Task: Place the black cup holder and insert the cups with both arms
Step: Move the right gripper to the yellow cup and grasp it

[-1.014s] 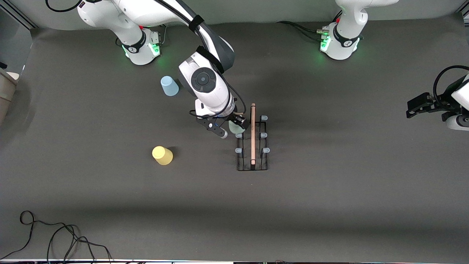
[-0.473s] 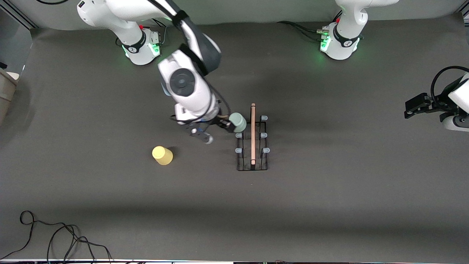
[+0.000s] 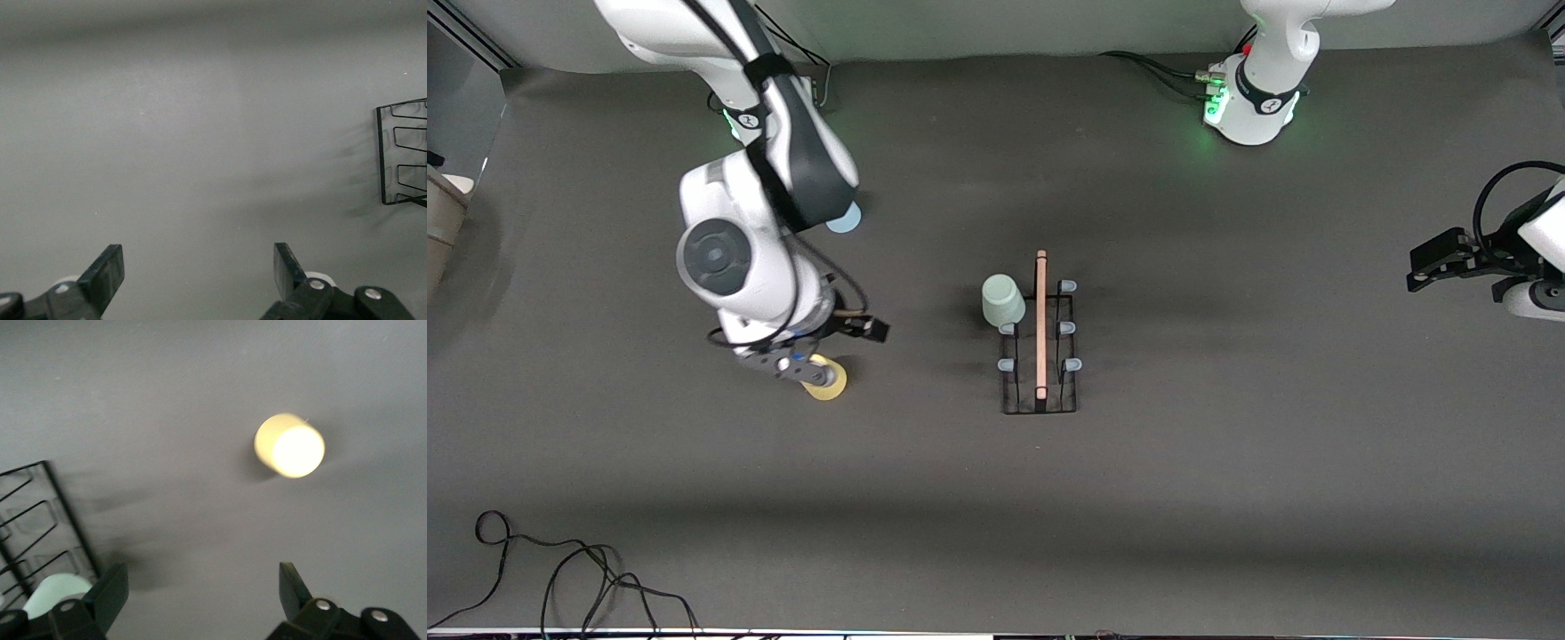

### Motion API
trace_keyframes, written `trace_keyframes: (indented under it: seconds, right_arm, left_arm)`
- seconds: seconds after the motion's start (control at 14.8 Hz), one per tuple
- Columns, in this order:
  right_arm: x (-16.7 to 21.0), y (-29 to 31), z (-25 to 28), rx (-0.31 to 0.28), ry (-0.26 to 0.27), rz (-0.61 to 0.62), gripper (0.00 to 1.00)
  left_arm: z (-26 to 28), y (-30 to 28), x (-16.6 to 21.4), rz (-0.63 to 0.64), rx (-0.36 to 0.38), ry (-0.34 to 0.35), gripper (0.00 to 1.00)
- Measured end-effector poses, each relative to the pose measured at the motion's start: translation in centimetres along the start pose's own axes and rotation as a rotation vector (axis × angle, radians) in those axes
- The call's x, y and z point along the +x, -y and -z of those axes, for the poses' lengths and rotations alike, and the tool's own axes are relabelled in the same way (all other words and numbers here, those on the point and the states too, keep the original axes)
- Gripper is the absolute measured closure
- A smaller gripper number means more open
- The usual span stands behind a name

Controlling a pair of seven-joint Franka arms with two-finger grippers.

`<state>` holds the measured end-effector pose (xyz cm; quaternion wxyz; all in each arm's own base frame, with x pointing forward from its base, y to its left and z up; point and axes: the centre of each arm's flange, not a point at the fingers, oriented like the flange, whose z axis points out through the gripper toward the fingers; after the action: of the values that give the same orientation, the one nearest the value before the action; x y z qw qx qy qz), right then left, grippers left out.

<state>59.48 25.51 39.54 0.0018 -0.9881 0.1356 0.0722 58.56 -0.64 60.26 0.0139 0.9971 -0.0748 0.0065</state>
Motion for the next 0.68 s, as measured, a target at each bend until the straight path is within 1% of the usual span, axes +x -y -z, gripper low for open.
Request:
trace_keyframes:
  seconds: [0.2,0.41,0.68]
  right_arm:
    - [2.4,-3.5,-1.9,-0.016,-0.008,0.044,0.00]
    - [3.8,-5.8,-6.2,-0.013,-0.055,0.054,0.00]
    - [3.9,-6.9,-11.2,-0.023,-0.109,0.048,0.00]
  left_arm:
    - [0.0,0.1,0.0,-0.024,-0.001,-0.001,0.00]
    - [0.0,0.2,0.1,-0.034,0.003,-0.003,0.00]
    - [-0.1,0.5,0.1,-0.036,0.029,0.003,0.00]
